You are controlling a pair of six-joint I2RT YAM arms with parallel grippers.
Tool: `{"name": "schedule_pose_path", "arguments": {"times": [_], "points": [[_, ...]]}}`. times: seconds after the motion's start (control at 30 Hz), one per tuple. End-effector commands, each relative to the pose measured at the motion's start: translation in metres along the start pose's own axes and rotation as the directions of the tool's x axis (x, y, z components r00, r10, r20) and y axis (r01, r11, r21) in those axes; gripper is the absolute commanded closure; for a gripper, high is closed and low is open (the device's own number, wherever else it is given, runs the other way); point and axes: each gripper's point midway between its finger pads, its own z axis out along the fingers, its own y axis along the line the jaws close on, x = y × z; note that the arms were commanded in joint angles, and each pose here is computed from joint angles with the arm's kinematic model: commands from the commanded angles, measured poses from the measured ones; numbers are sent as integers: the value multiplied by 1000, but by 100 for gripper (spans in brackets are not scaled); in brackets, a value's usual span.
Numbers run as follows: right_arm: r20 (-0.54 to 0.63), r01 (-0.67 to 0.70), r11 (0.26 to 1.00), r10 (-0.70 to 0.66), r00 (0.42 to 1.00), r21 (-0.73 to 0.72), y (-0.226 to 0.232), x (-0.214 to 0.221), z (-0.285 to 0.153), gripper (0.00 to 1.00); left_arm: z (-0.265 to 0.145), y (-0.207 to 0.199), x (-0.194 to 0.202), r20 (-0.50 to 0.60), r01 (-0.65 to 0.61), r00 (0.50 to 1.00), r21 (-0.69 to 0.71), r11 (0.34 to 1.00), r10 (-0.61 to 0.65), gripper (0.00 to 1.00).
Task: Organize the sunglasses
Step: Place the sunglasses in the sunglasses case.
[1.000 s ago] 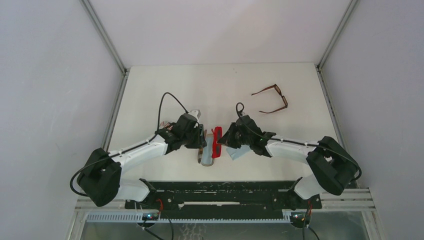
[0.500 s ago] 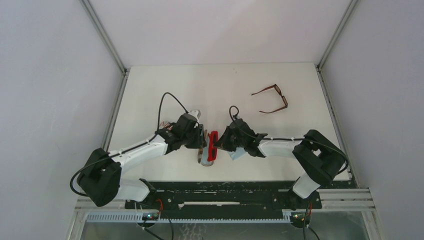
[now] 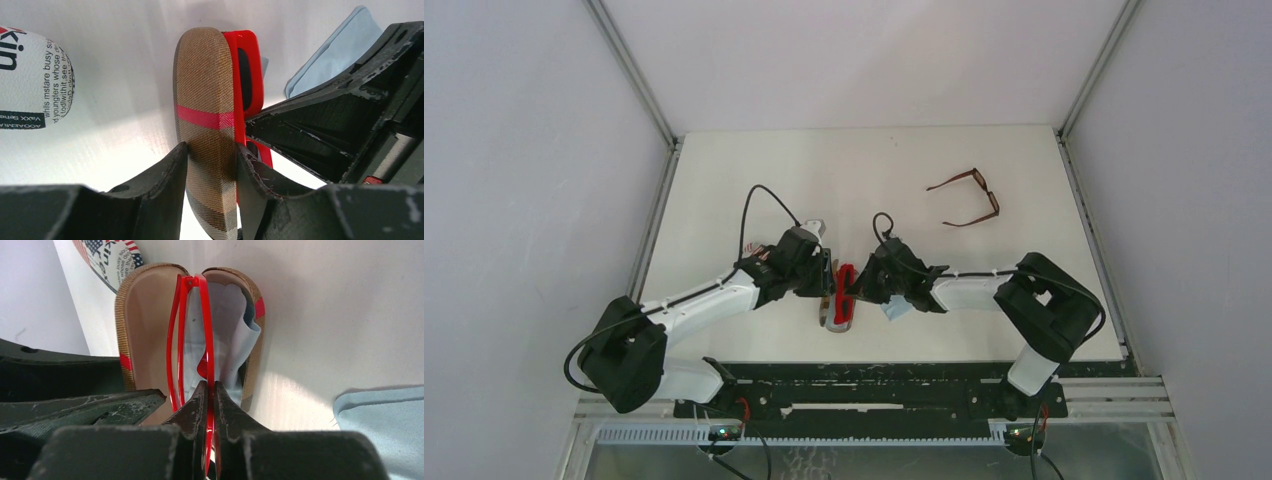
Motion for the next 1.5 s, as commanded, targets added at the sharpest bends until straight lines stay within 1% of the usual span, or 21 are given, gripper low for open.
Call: {"name": "schedule_pose_path", "arguments": {"times": [0.0, 0.27, 0.47, 0.67, 0.7, 0.8, 0.97, 1.17, 1.37, 1.47], "points": [[33, 4, 998, -2, 999, -69, 26, -10, 6, 100, -11, -22, -19, 48, 4, 999, 71, 997, -8, 57], [12, 7, 998, -6, 1000, -69, 24, -5, 16, 100, -11, -23, -19, 49, 4, 999, 73, 997, -7, 57], [-28, 45, 997, -47, 998, -64, 24, 0, 23, 100, -11, -23, -19, 50, 0, 999, 70, 998, -4, 57], [-48, 88, 995, -90, 995, -40, 20, 4, 20, 100, -10, -23, -19, 46, -1, 999, 69, 998, -2, 57], [-44, 95, 995, -96, 994, -34, 19, 3, 19, 99, -10, -23, -19, 45, -1, 999, 69, 998, -2, 57], [-25, 113, 993, -113, 993, -17, 19, -1, 13, 90, -11, -22, -19, 50, -1, 999, 68, 998, -2, 57], [0, 163, 986, -163, 987, 16, 23, -10, 2, 83, -8, -20, -17, 41, 0, 999, 62, 998, -2, 57], [35, 202, 977, -204, 978, 64, 19, -19, -12, 79, -9, -20, -17, 43, 0, 999, 62, 998, -2, 57], [56, 235, 965, -243, 969, 116, 14, -27, -20, 80, -9, -22, -18, 43, -1, 999, 66, 998, -2, 57], [50, 238, 965, -245, 968, 108, 16, -26, -21, 87, -8, -22, -18, 41, 0, 999, 66, 998, -2, 57]]}}
